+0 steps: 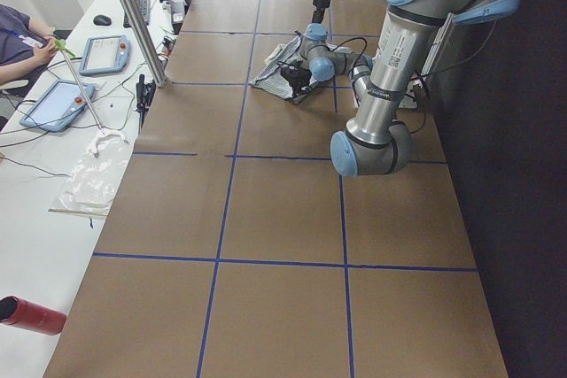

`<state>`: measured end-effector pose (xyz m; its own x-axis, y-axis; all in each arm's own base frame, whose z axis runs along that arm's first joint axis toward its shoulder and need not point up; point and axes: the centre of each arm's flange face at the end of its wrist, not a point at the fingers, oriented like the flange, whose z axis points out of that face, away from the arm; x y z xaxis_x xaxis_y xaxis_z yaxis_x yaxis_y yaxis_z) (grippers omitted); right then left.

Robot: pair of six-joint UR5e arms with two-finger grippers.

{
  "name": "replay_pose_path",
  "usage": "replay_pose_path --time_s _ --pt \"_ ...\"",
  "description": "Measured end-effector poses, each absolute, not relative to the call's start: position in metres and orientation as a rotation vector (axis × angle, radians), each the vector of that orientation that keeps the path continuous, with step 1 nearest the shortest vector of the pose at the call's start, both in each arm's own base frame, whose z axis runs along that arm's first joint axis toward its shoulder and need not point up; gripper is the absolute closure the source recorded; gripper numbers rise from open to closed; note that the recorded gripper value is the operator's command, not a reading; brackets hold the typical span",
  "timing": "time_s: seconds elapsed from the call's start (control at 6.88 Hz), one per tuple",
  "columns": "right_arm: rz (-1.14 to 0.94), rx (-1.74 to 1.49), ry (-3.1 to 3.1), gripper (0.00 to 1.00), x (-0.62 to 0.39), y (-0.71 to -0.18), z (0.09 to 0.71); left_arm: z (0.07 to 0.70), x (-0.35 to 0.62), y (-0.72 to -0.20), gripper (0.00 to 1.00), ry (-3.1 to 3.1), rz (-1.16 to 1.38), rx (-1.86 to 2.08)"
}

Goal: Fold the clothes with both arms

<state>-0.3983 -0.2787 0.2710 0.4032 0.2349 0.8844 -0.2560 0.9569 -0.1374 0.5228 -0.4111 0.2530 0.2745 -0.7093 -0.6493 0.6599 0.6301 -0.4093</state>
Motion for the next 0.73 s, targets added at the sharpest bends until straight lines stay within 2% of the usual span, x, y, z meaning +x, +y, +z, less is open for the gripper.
replay_pose_path --time_s 0.29,0.58,0.73 --pt "0.320 0.021 -1.116 0.00 -0.396 -0.282 0.270 0.281 0.519 -0.500 1.00 0.948 -0.960 0.033" --pt "0.324 0.022 -1.118 0.00 -0.395 -0.284 0.269 0.266 0.533 -0.597 1.00 1.030 -0.979 0.167" --pt "0.325 0.024 -1.119 0.00 -0.395 -0.285 0.268 0.253 0.538 -0.625 0.78 1.067 -0.968 0.240"
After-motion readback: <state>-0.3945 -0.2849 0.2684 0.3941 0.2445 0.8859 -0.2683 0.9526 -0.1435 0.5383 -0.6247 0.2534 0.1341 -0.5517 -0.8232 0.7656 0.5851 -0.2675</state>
